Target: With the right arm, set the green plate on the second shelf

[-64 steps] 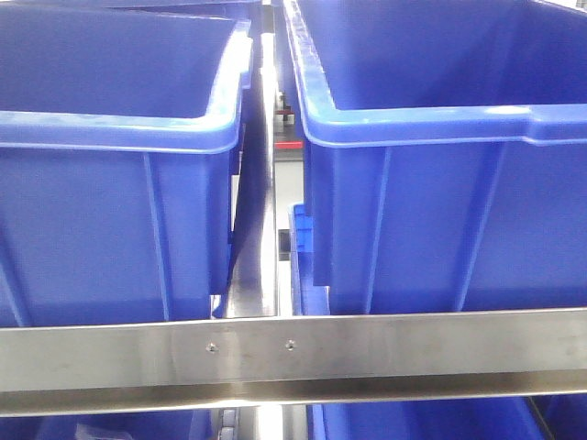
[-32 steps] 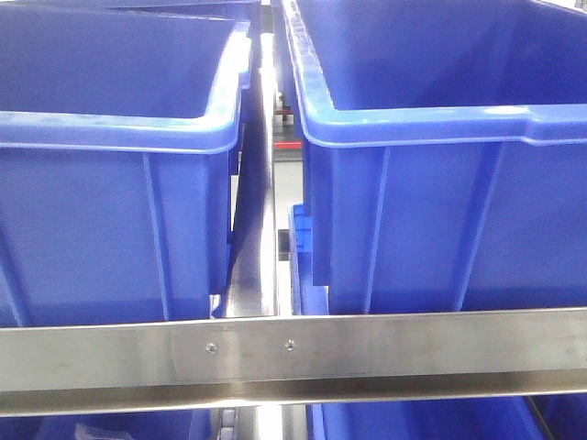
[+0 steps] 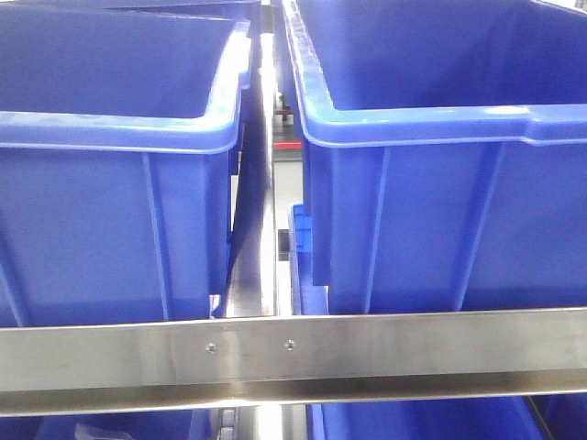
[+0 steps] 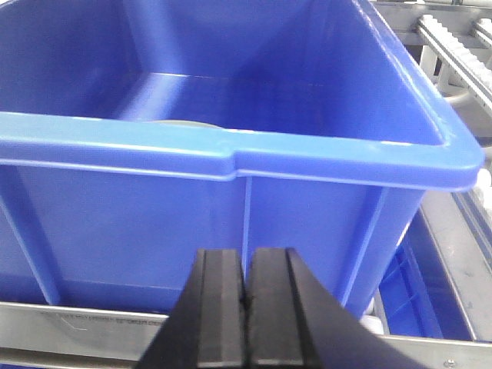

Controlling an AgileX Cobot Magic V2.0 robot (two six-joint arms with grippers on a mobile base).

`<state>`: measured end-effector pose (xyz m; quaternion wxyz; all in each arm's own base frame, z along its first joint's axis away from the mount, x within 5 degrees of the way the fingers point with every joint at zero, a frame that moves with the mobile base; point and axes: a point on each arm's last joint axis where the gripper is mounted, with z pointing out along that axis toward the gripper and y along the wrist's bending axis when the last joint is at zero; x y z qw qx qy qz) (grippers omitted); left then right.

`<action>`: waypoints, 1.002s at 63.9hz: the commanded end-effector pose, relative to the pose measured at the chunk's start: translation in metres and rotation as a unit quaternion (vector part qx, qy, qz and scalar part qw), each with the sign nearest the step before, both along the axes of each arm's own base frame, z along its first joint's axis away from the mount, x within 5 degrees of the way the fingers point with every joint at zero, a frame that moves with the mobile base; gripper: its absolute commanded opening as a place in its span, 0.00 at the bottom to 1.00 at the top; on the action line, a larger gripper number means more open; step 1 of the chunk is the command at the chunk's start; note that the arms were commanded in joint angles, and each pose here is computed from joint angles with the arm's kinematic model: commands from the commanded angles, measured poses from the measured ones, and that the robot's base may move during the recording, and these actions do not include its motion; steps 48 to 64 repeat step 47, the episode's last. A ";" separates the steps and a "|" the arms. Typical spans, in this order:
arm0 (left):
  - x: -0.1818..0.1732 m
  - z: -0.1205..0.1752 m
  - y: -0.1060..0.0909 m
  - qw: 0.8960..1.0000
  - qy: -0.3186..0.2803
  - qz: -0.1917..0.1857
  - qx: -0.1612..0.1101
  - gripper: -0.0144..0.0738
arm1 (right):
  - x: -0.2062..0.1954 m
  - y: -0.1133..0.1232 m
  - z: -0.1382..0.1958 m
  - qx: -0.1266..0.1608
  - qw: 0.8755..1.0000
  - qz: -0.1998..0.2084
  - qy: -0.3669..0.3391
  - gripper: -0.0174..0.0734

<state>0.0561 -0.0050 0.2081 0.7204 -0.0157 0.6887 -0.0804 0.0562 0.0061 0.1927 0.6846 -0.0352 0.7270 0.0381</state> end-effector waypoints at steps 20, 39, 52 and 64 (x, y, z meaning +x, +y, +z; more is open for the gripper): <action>0.000 -0.005 0.000 0.999 -0.032 0.000 -0.009 0.31 | -0.002 -0.001 0.015 0.004 0.998 -0.006 -0.061 0.24; 0.000 -0.005 0.000 0.999 -0.032 0.000 -0.009 0.31 | -0.002 -0.001 0.015 0.004 0.998 -0.006 -0.061 0.24; 0.000 -0.005 0.000 0.999 -0.032 0.000 -0.009 0.31 | -0.002 -0.001 0.015 0.004 0.998 -0.006 -0.061 0.24; 0.000 -0.005 0.000 0.999 -0.032 0.000 -0.009 0.31 | -0.002 -0.001 0.015 0.004 0.998 -0.006 -0.061 0.24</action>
